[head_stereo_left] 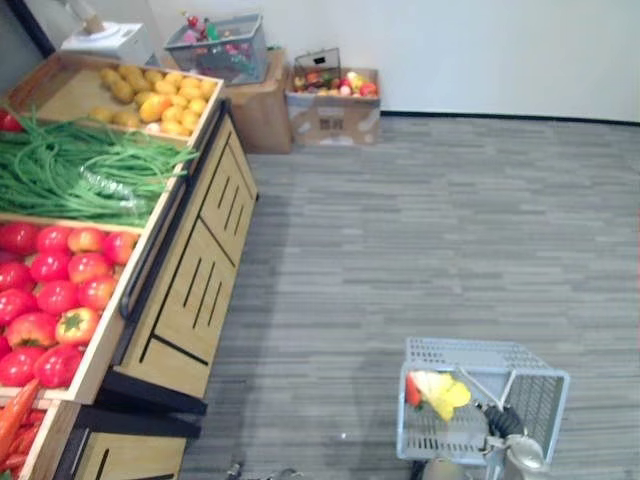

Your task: Pick vegetable in the basket

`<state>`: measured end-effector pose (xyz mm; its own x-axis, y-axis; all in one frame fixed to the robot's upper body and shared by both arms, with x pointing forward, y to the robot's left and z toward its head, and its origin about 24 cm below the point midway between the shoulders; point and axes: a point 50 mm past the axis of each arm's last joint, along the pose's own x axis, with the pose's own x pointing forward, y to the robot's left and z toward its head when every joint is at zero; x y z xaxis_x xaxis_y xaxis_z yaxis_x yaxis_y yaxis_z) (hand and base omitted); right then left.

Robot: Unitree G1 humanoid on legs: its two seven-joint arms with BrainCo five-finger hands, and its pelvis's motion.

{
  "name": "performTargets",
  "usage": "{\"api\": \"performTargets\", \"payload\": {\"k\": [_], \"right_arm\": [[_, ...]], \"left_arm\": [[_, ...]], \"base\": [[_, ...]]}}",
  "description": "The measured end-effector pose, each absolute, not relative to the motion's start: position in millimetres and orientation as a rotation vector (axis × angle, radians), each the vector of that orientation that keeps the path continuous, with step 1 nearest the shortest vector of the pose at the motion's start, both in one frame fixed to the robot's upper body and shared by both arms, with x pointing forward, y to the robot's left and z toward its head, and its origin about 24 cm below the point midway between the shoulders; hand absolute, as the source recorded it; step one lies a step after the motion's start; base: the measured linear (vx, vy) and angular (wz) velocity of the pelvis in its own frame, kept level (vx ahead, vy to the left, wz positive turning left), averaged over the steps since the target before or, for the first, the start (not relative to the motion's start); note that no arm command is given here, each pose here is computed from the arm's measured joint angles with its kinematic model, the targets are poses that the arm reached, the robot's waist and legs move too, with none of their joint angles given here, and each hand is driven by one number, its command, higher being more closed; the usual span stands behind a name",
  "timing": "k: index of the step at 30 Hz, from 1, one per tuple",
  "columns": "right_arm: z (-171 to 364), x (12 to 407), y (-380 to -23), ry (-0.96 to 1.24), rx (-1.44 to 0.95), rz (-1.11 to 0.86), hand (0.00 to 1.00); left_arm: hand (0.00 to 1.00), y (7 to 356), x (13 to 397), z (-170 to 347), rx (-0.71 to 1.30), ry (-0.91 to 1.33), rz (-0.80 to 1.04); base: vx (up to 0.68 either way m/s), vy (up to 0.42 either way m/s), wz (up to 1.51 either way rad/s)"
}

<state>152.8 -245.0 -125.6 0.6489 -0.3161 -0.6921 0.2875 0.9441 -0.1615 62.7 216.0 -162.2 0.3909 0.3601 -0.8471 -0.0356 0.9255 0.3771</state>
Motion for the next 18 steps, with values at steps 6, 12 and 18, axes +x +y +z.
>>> {"api": "performTargets", "payload": {"k": [6,12,18], "right_arm": [[-137,121,-246,0.879,-0.024,-0.369,1.00],[-138,120,-249,0.883,-0.013,-0.397,1.00],[-140,121,-242,0.885,0.014,-0.404,1.00]], "left_arm": [[0.00,219,65,-161,0.326,1.126,0.263],[0.00,222,68,-159,0.334,1.107,0.265],[0.00,228,66,-158,0.360,1.115,0.258]], "base": [[0.09,-0.112,0.23],[0.10,0.052,-0.03],[0.08,0.160,-0.21]]}}
